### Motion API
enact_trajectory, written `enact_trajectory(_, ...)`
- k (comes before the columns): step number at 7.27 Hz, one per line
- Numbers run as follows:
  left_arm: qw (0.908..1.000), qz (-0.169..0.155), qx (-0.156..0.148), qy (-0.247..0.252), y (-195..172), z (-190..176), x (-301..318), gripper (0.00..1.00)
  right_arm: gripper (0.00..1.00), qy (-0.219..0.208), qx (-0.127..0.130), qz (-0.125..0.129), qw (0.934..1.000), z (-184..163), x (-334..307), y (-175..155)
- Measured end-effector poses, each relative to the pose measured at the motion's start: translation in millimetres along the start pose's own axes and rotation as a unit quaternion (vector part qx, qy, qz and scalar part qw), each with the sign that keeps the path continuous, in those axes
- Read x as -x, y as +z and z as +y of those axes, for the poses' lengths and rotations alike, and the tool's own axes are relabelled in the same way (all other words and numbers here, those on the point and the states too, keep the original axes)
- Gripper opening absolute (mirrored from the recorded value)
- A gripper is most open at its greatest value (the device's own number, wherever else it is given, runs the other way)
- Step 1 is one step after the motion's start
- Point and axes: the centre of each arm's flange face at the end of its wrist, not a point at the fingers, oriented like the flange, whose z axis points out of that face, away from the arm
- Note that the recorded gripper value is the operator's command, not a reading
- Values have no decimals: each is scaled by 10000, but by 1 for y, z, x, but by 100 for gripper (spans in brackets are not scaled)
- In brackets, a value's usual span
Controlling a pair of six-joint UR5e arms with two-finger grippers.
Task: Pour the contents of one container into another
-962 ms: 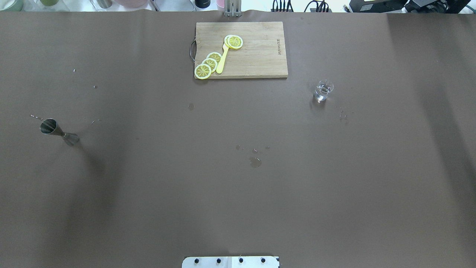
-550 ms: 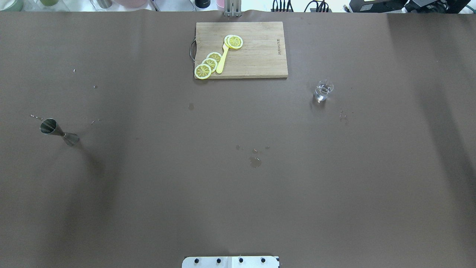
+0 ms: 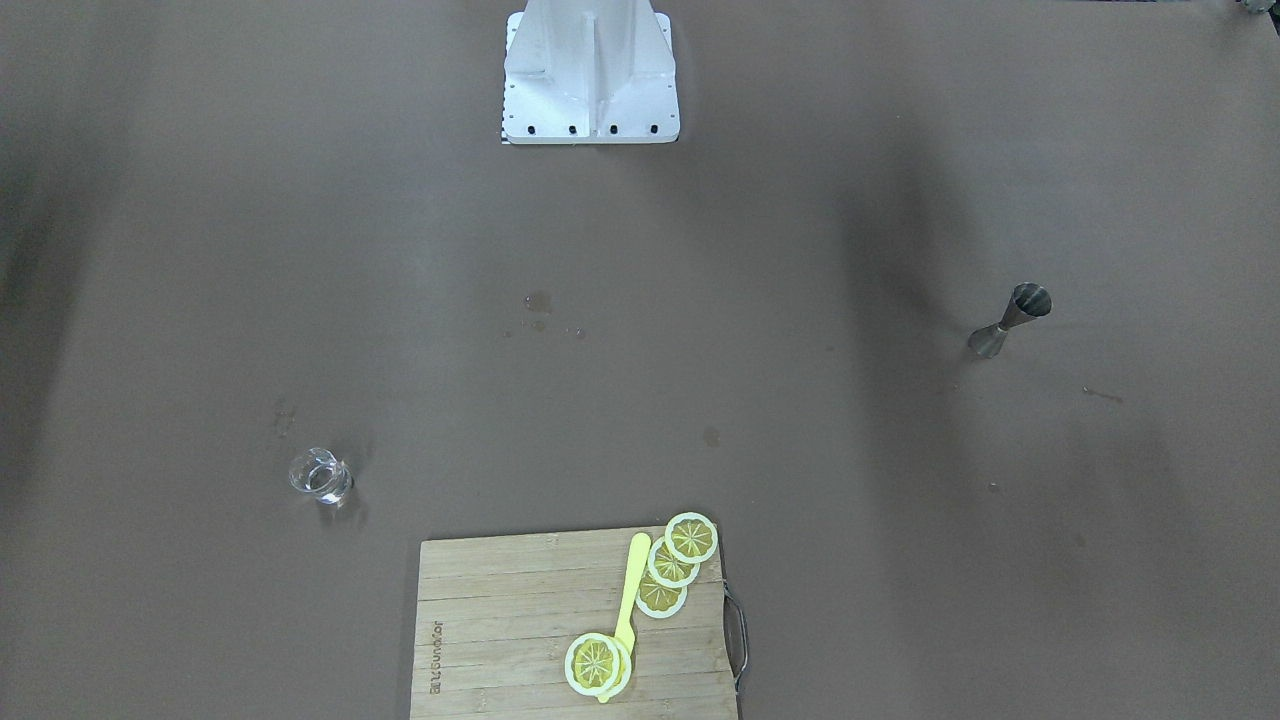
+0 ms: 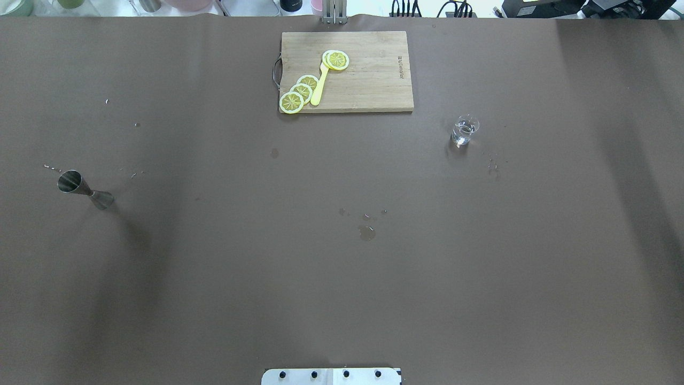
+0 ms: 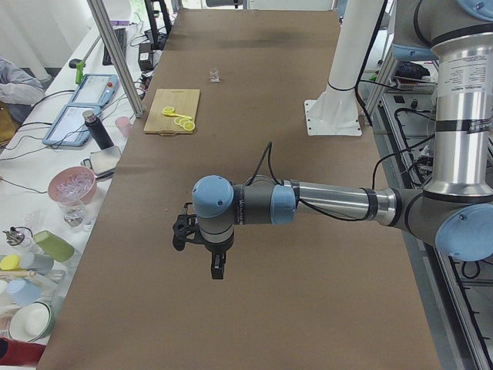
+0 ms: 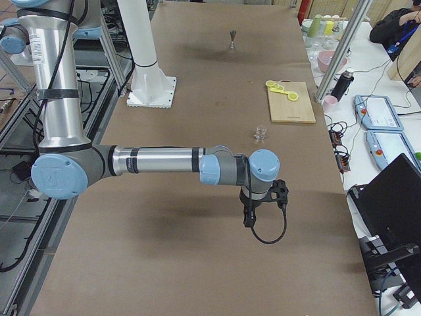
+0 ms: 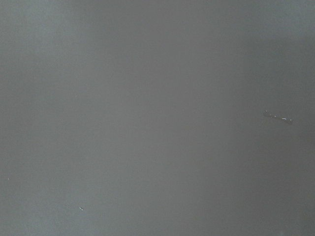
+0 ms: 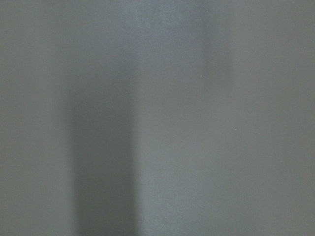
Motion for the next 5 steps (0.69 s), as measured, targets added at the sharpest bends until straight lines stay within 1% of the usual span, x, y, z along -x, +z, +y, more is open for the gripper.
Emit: enact_trajectory(5, 10000, 1, 14, -18, 2, 0, 2, 98, 100, 37, 37, -11, 10000, 0, -2, 3)
